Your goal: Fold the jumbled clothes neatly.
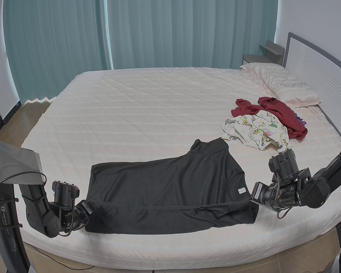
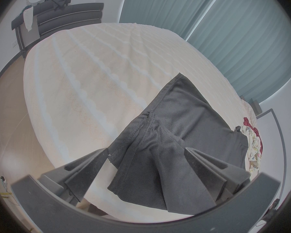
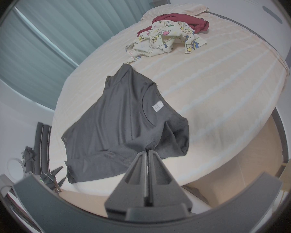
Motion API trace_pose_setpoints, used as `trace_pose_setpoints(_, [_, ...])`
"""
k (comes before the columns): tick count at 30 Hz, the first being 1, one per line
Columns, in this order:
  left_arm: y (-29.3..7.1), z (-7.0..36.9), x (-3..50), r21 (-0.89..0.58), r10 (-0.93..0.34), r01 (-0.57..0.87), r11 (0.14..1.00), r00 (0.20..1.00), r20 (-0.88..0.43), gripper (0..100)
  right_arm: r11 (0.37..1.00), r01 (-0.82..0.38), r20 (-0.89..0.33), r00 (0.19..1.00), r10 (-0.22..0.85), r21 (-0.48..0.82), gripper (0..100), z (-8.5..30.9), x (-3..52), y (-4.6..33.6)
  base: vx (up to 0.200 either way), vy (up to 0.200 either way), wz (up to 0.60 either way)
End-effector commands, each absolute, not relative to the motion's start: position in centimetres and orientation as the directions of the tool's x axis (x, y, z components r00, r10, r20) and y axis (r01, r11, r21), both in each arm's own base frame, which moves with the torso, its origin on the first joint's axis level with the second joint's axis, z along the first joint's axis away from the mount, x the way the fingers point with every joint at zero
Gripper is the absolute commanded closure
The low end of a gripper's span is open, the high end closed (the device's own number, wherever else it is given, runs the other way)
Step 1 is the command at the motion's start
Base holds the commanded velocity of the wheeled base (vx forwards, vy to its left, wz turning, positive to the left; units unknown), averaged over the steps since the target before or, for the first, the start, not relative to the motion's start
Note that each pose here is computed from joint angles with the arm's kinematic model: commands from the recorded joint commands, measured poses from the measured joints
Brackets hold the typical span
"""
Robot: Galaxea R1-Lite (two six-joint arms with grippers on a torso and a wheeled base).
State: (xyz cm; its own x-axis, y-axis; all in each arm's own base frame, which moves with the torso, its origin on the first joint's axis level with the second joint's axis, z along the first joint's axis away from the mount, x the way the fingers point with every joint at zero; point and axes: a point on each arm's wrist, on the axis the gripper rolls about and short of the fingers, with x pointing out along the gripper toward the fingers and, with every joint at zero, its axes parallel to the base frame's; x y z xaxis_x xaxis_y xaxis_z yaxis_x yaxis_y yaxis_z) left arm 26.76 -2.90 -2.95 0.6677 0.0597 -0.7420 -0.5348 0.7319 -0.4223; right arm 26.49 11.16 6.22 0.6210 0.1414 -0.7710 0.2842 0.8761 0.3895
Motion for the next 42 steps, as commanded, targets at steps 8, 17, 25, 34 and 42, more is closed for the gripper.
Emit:
trace_pose_setpoints(8, [-2.9,-3.1,26.6,-0.417,0.061,-0.539,0.732,0.661,-0.748,0,0.923,0.249,-0.841,0.527,0.124,0.292,100,5.1,24.3,10.8,0.000,0.000,0.00])
trace_pose_setpoints(17, [-2.9,-3.2,26.6,-0.417,0.061,-0.540,0.731,0.660,-0.749,0,0.932,0.238,-0.860,0.495,0.125,0.273,0,4.5,24.0,11.0,0.000,0.000,0.00])
trace_pose_setpoints(25, [-2.9,-3.3,26.6,-0.413,0.060,-0.540,0.733,0.657,-0.752,0,0.935,0.242,-0.863,0.492,0.111,0.258,0,2.2,25.2,10.7,0.000,0.000,0.00])
trace_pose_setpoints(34, [-3.0,-3.4,26.4,-0.408,0.059,-0.541,0.735,0.651,-0.757,0,0.939,0.143,-0.793,0.584,0.174,0.311,0,-3.5,28.4,11.4,0.000,0.000,0.00])
trace_pose_setpoints(42, [-3.4,-3.7,26.2,-0.399,0.052,-0.537,0.743,0.642,-0.765,0,0.935,0.087,-0.737,0.643,0.211,0.344,0,-4.7,29.7,10.8,0.000,0.000,0.00])
